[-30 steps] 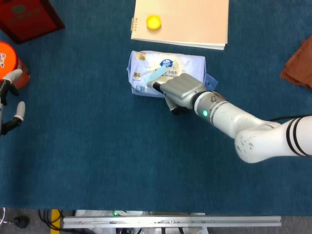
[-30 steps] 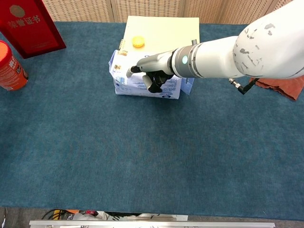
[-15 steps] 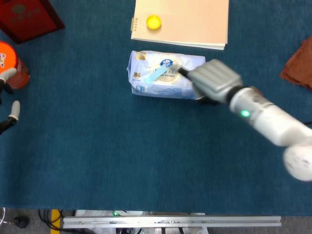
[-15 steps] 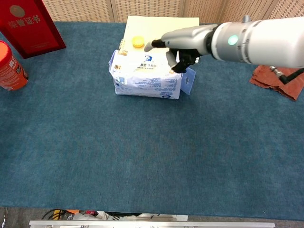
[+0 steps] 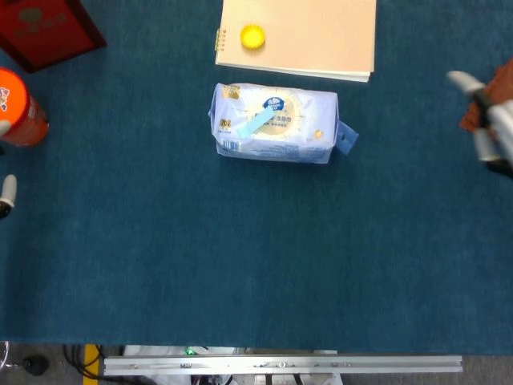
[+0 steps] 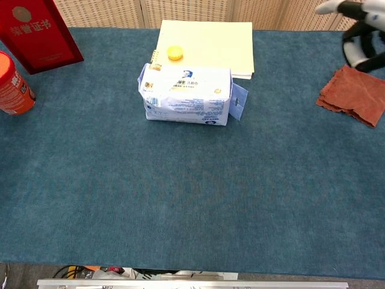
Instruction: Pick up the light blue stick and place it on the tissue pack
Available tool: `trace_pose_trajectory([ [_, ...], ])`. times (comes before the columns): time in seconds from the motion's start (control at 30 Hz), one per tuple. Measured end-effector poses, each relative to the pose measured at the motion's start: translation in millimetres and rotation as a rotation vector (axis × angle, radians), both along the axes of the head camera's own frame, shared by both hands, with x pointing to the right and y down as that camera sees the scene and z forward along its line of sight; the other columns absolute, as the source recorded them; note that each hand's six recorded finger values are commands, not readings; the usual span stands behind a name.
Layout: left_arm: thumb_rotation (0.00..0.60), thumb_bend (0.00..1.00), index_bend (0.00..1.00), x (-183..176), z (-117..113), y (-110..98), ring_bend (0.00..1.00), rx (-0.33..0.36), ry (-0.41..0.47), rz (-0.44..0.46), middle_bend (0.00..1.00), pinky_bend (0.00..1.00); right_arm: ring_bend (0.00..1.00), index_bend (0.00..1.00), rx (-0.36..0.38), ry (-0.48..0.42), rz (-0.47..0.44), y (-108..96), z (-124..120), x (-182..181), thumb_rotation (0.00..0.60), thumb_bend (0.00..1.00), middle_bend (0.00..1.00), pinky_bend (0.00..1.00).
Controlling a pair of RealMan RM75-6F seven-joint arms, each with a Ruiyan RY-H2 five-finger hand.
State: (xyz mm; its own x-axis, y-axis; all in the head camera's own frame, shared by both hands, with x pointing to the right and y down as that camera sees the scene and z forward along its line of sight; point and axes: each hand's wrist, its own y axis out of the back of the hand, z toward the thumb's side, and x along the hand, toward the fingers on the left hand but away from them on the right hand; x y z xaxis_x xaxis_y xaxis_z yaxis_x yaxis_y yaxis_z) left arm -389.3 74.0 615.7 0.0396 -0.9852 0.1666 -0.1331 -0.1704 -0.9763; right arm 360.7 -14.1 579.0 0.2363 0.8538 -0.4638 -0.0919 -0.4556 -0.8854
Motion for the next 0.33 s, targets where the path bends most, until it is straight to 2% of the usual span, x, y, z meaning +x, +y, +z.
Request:
trace_pose_trajectory([
  [0.07,0.600,0.41,0.19,-2,-1,3,0.42,0.001,-0.012,-0.002,0.37,0.40,0.36,0.05,0.039,0.024,0.043,11,-4,26,0.600,0.42,0.36,0.54],
  [0.13,0.600,0.41,0.19,-4,-3,6,0.41,0.006,-0.021,-0.006,0.36,0.38,0.31,0.05,0.080,0.048,0.075,21,-7,48,0.600,0.37,0.32,0.48],
  [0.33,0.600,0.41,0.19,-11,-6,17,0.39,0.016,-0.040,-0.030,0.35,0.36,0.25,0.04,0.219,0.097,0.141,53,-14,106,0.600,0.33,0.26,0.44],
])
